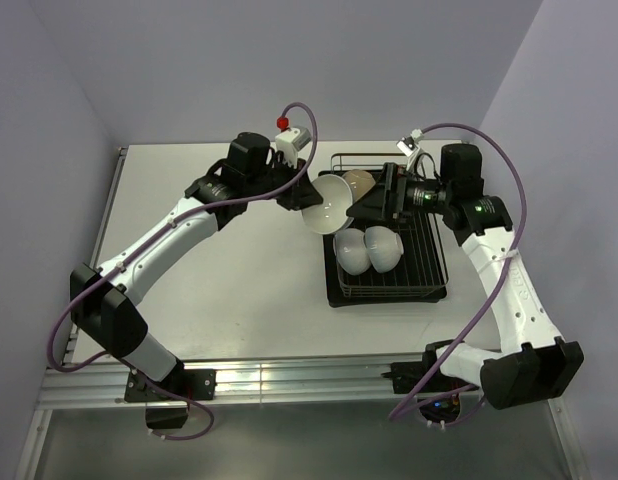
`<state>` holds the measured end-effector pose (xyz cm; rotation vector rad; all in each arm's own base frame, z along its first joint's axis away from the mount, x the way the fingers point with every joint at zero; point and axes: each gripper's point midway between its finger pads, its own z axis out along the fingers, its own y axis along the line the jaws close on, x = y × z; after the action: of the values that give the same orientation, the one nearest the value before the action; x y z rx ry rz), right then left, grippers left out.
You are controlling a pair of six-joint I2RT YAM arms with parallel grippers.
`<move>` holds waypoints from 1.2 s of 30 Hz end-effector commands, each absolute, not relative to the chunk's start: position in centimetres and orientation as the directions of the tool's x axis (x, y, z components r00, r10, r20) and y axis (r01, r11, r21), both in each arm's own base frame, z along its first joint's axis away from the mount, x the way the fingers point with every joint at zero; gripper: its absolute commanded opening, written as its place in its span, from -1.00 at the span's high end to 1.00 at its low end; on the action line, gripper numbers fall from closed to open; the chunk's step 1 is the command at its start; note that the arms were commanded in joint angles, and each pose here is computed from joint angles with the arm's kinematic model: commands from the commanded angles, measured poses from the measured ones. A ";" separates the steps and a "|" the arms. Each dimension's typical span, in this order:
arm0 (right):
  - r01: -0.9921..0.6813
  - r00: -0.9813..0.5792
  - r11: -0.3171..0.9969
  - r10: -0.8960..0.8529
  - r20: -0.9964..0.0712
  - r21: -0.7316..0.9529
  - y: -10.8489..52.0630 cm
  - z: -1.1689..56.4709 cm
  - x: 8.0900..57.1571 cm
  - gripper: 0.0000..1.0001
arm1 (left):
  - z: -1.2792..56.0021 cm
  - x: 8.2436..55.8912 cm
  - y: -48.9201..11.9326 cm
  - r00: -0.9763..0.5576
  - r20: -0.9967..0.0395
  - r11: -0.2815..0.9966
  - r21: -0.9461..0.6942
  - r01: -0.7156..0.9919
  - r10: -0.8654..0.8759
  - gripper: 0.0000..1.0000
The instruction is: Load the bowls into the dish rack
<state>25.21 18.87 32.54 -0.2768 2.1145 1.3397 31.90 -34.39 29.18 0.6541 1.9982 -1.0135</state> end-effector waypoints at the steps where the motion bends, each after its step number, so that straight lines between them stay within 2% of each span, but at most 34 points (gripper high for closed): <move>1: -0.488 -0.787 0.442 0.152 -0.599 0.753 19.5 32.9 25.4 -1.00 | 35.1 31.3 -35.9 -0.480 -0.877 0.435 -0.435 0.788 -0.008 1.00; 10: -0.470 -0.807 0.392 0.172 -0.565 0.791 20.3 33.3 25.6 -1.00 | 35.4 30.2 -36.7 -0.524 -0.851 0.360 -0.498 0.789 -0.028 1.00; 20: -0.473 -0.813 0.368 0.168 -0.558 0.800 21.0 33.6 26.0 -0.99 | 35.2 30.1 -36.9 -0.538 -0.842 0.351 -0.515 0.782 -0.037 1.00; 24: -0.466 -0.825 0.345 0.164 -0.541 0.815 21.2 33.7 25.9 -0.81 | 34.8 30.0 -36.8 -0.547 -0.836 0.353 -0.522 0.776 -0.035 1.00; 27: -0.467 -0.827 0.339 0.158 -0.539 0.816 21.3 33.8 25.8 -0.37 | 34.6 30.0 -36.9 -0.547 -0.836 0.346 -0.523 0.779 -0.033 0.99; 28: -0.469 -0.826 0.339 0.158 -0.540 0.816 21.3 33.9 25.8 -0.02 | 34.5 30.0 -36.9 -0.547 -0.837 0.346 -0.522 0.779 -0.031 1.00; 30: -0.472 -0.824 0.341 0.158 -0.544 0.813 21.3 33.9 25.7 0.27 | 34.2 30.1 -36.9 -0.549 -0.835 0.351 -0.523 0.777 -0.029 0.99; 31: -0.473 -0.824 0.340 0.156 -0.544 0.813 21.3 33.8 25.7 0.50 | 34.2 30.0 -36.9 -0.551 -0.834 0.350 -0.524 0.776 -0.028 0.99; 33: -0.476 -0.822 0.341 0.156 -0.548 0.811 21.3 33.9 25.6 0.77 | 34.0 30.0 -36.9 -0.552 -0.833 0.348 -0.525 0.777 -0.026 0.99; 34: -0.477 -0.823 0.339 0.152 -0.548 0.811 21.3 33.9 25.6 1.00 | 33.9 29.9 -37.0 -0.555 -0.832 0.343 -0.528 0.777 -0.023 0.96; 35: -0.479 -0.821 0.342 0.150 -0.550 0.808 21.3 33.9 25.6 1.00 | 33.9 29.9 -37.0 -0.554 -0.832 0.342 -0.528 0.777 -0.025 0.75; 36: -0.479 -0.821 0.342 0.150 -0.550 0.808 21.3 34.0 25.5 1.00 | 33.7 29.8 -37.0 -0.558 -0.830 0.339 -0.531 0.777 -0.020 0.64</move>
<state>25.69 20.97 33.00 -0.2389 2.1054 1.5024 30.91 -36.07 30.30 0.6132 1.9695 -1.2018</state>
